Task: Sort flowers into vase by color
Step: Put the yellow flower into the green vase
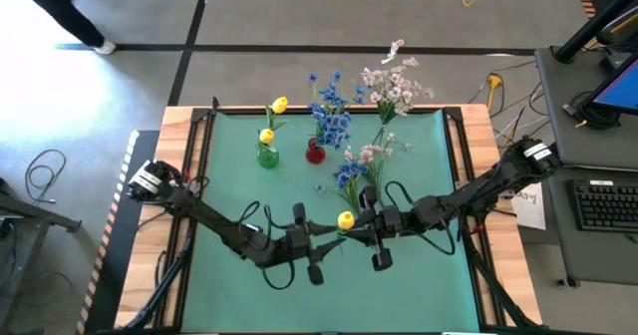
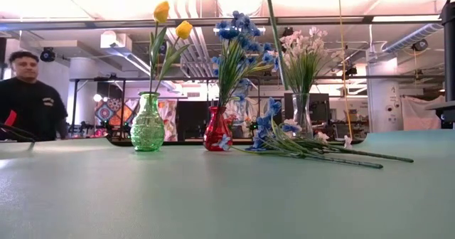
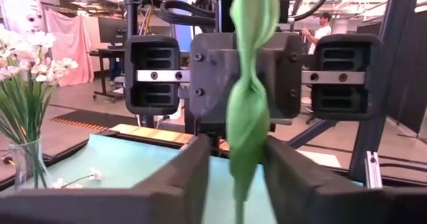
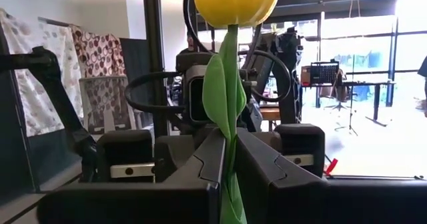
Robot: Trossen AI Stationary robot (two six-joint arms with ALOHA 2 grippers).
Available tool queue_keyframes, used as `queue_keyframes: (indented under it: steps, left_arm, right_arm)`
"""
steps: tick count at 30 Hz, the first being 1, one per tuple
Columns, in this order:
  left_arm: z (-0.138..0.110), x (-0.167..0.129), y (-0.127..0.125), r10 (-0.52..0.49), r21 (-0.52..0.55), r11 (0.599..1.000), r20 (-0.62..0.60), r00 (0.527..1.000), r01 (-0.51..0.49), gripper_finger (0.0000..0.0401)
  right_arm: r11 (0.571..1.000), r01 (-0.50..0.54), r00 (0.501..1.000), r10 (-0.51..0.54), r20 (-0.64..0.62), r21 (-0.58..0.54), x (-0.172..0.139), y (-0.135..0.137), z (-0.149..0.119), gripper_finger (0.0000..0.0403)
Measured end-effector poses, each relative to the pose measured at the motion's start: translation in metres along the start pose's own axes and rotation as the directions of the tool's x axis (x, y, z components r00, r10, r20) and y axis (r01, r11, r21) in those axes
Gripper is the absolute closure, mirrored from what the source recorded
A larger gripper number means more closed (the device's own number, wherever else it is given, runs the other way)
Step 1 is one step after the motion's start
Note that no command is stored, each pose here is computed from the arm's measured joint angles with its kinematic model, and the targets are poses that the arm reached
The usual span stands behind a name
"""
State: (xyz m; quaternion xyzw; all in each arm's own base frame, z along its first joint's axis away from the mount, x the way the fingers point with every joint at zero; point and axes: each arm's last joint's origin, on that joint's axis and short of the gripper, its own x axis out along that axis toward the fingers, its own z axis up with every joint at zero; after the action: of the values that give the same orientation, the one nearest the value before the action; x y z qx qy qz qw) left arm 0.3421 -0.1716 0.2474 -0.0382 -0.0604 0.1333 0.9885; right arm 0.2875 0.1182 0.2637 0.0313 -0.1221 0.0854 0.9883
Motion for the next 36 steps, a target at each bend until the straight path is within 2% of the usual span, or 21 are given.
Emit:
queue_keyframes:
  steps: [4,6,17,21,28,33,36]
  left_arm:
    - [0.000,0.000,0.000,-0.001,0.002,1.000,-0.002,1.000,0.001,0.0375]
    - [0.000,0.000,0.000,0.000,0.006,1.000,-0.003,1.000,0.000,0.0392]
    - [0.001,-0.001,0.000,-0.001,0.019,1.000,-0.007,1.000,0.001,0.0400]
    - [0.008,-0.005,0.000,0.015,0.043,0.999,0.002,1.000,-0.015,0.0401]
    - [0.035,-0.026,0.007,0.098,0.113,0.989,0.020,0.995,-0.100,0.0401]
    - [0.073,-0.048,0.019,0.102,0.129,0.986,0.064,0.993,-0.109,0.0401]
    - [0.102,-0.063,0.035,0.109,0.154,0.980,0.099,0.989,-0.124,0.0401]
  right_arm:
    - [1.000,0.000,1.000,0.000,-0.001,0.014,0.000,0.000,0.000,0.0375]
    - [1.000,0.000,1.000,0.000,-0.003,0.030,0.000,0.000,0.000,0.0365]
    - [0.998,0.000,1.000,0.001,-0.019,0.061,-0.005,-0.001,0.011,0.0243]
    - [0.998,0.003,0.997,0.001,-0.071,0.056,-0.011,-0.003,0.018,0.0212]
    - [0.996,0.018,0.978,0.000,-0.208,0.082,-0.025,-0.006,0.027,0.0189]
    - [0.993,0.036,0.960,-0.003,-0.280,0.111,-0.031,-0.008,0.027,0.0188]
    - [0.993,0.040,0.954,-0.004,-0.299,0.115,-0.031,-0.008,0.024,0.0188]
